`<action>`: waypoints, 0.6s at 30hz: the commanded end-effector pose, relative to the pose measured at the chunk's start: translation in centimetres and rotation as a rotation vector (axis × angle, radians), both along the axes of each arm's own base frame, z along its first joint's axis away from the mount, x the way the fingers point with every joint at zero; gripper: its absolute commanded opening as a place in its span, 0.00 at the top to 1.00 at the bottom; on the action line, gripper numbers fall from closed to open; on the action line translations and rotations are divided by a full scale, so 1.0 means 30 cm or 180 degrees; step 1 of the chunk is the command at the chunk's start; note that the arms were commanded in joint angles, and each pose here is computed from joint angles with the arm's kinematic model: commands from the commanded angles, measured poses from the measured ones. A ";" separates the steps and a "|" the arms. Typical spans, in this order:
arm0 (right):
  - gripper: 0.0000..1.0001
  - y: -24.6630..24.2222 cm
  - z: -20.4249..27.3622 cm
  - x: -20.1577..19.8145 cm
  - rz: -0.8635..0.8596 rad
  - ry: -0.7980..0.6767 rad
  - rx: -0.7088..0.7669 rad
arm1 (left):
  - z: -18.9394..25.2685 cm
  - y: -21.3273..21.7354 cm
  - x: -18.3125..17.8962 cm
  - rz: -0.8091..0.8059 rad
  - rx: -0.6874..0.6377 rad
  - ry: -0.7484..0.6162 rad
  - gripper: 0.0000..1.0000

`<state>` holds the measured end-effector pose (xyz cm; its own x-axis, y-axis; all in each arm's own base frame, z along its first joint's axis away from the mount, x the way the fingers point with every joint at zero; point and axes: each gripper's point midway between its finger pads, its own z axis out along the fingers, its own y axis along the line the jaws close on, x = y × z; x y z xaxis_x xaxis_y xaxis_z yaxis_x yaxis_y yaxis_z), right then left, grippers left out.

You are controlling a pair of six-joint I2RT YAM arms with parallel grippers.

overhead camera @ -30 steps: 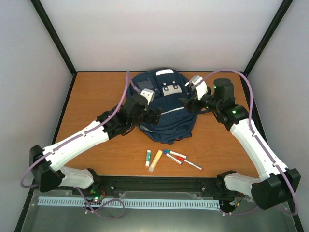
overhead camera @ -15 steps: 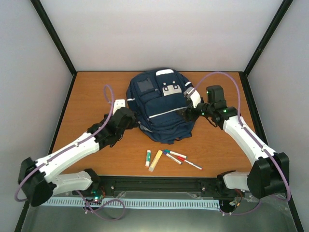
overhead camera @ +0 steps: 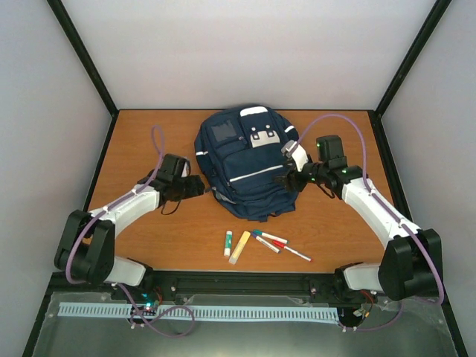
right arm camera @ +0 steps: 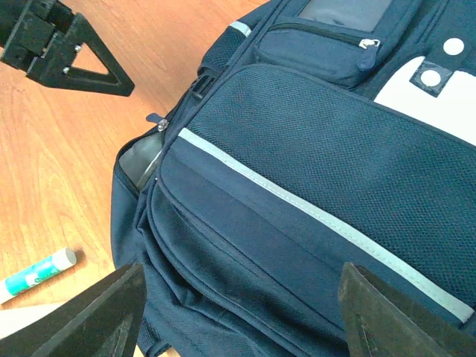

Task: Pack the student bag
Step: Adjust the student bag at the center of the board.

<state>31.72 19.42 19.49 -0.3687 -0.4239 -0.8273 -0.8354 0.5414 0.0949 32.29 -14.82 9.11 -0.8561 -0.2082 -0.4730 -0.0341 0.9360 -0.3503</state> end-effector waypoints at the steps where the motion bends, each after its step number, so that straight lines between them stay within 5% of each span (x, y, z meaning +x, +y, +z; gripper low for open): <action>1: 0.27 0.009 -0.014 -0.013 0.0144 0.0025 0.0042 | 0.018 -0.087 0.027 -0.0147 -0.0849 -0.0006 0.32; 18: 0.29 0.014 -0.026 -0.018 0.0185 0.0101 0.0056 | -0.005 -0.152 0.092 -0.0413 -0.1632 -0.0128 0.38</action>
